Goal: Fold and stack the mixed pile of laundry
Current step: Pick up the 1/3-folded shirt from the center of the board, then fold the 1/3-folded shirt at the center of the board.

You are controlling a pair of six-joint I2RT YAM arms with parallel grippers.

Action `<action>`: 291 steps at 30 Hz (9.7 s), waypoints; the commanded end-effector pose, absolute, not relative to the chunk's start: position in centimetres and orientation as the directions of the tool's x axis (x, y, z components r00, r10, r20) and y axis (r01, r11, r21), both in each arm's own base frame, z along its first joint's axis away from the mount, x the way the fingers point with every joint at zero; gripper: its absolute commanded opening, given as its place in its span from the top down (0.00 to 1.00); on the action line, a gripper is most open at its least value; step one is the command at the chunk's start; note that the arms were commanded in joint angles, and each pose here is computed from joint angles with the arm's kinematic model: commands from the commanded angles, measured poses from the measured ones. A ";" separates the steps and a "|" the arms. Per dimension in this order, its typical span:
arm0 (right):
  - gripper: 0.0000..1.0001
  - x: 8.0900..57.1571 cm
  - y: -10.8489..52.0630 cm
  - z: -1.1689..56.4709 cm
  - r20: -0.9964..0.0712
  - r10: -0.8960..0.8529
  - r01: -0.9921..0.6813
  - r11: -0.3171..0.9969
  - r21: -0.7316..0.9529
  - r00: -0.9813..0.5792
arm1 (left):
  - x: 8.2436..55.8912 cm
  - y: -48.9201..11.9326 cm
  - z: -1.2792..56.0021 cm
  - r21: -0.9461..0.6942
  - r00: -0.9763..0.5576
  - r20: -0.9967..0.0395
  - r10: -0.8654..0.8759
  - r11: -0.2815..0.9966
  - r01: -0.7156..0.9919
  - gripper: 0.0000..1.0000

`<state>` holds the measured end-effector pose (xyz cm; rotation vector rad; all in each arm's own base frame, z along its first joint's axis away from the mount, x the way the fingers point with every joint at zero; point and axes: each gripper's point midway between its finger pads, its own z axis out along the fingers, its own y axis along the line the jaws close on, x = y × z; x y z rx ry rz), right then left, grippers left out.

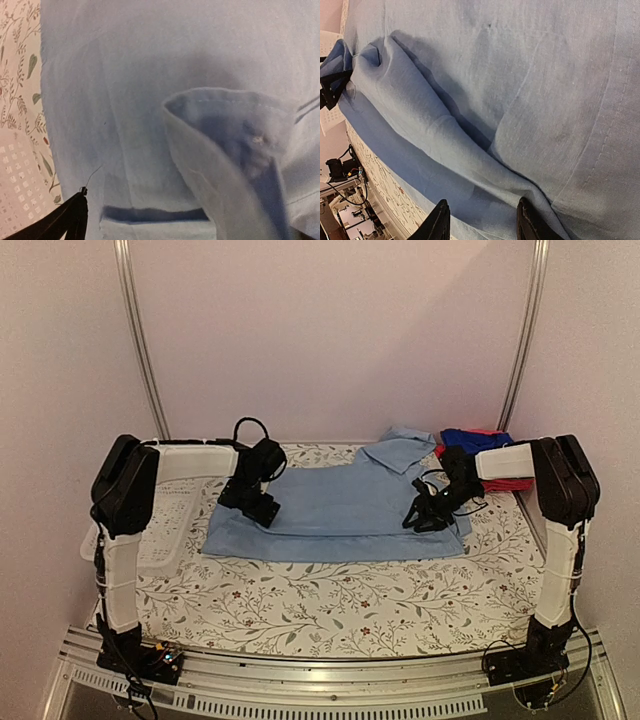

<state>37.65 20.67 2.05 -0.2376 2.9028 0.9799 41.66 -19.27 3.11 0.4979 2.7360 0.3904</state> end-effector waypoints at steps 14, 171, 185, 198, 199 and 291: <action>0.54 33.7 17.2 -2.2 0.015 -0.148 -0.124 0.878 0.462 -0.989 | 41.3 -20.3 6.4 0.090 -0.854 -0.433 0.290 0.956 0.279 0.00; 1.00 54.1 15.5 10.4 -0.459 -0.021 -0.260 0.846 0.465 -0.888 | 48.5 -17.9 7.3 -0.239 -0.848 -0.470 0.243 0.890 0.388 1.00; 1.00 44.6 15.6 16.0 -0.460 -0.027 -0.275 0.832 0.481 -0.888 | 43.0 -16.1 11.5 -0.133 -0.749 -0.570 0.337 0.862 0.489 1.00; 1.00 34.2 16.0 16.8 -0.368 -0.022 -0.241 0.790 0.563 -0.930 | 33.4 -13.7 13.2 0.007 -0.643 -0.595 0.482 0.803 0.596 1.00; 1.00 33.2 16.3 16.7 -0.355 -0.026 -0.240 0.782 0.575 -0.934 | 32.8 -14.0 13.0 0.016 -0.631 -0.593 0.500 0.791 0.612 1.00; 1.00 46.2 18.8 9.4 -0.364 -0.223 -0.370 0.835 0.406 -0.904 | 44.6 -25.0 19.2 0.196 -0.486 -0.746 0.455 0.848 0.493 0.00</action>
